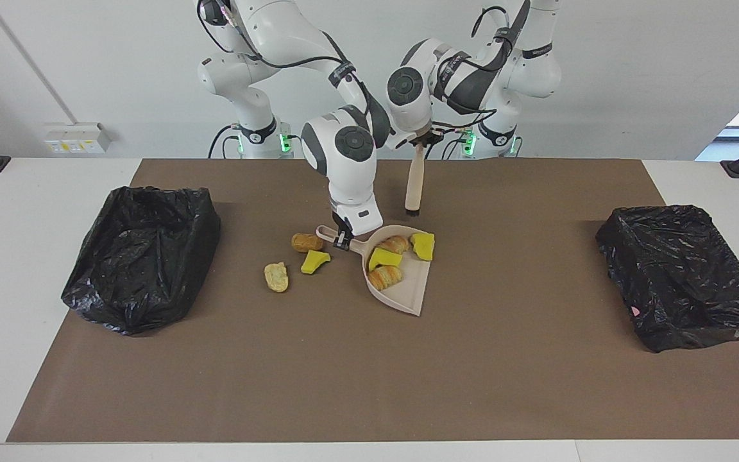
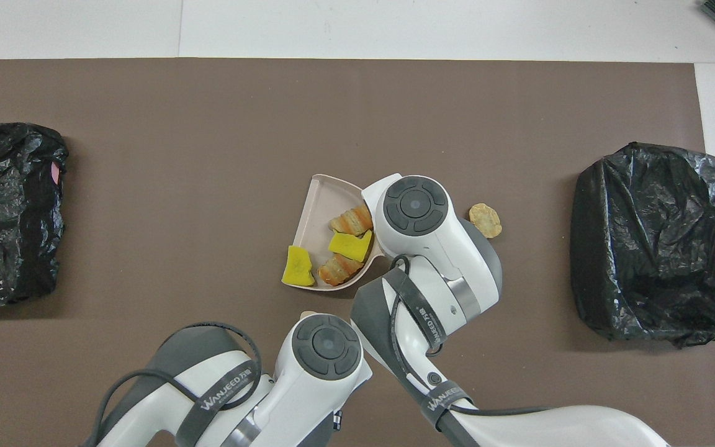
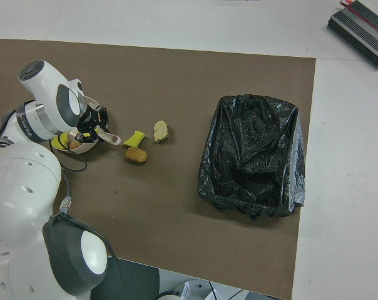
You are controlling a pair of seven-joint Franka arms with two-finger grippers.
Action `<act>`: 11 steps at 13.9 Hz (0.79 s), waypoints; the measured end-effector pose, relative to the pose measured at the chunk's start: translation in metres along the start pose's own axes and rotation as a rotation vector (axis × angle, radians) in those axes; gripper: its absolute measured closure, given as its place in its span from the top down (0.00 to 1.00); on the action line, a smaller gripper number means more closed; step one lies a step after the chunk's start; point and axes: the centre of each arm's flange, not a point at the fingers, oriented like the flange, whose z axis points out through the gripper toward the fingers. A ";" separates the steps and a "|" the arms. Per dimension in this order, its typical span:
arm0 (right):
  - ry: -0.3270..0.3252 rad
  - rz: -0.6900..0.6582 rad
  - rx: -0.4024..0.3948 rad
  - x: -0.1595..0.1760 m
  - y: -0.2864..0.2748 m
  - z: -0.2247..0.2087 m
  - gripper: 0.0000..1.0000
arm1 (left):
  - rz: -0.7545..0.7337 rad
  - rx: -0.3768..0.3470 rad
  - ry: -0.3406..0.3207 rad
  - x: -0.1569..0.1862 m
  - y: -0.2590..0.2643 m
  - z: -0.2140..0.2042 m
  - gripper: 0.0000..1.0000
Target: Sweep and dump trash in bin
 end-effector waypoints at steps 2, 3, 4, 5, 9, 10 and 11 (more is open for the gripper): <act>0.000 0.000 0.000 0.000 0.000 0.000 0.32 | -0.034 -0.025 0.070 -0.012 0.009 0.020 0.27; 0.000 0.000 0.000 0.000 0.000 0.000 0.32 | -0.062 -0.043 0.088 -0.019 0.012 0.027 0.27; 0.000 0.000 0.000 0.000 0.000 0.000 0.32 | -0.086 -0.060 0.100 -0.025 0.015 0.031 0.27; 0.000 0.000 0.000 0.000 0.000 0.000 0.32 | -0.108 -0.075 0.119 -0.031 0.020 0.033 0.27; 0.000 0.000 0.000 0.000 0.000 0.000 0.32 | -0.192 -0.138 0.223 -0.056 0.046 0.046 0.27; 0.000 0.000 0.000 0.000 0.000 0.000 0.32 | -0.201 -0.143 0.236 -0.062 0.052 0.052 0.27; 0.001 0.003 0.000 -0.001 0.001 -0.001 0.32 | -0.207 -0.147 0.241 -0.066 0.057 0.058 0.27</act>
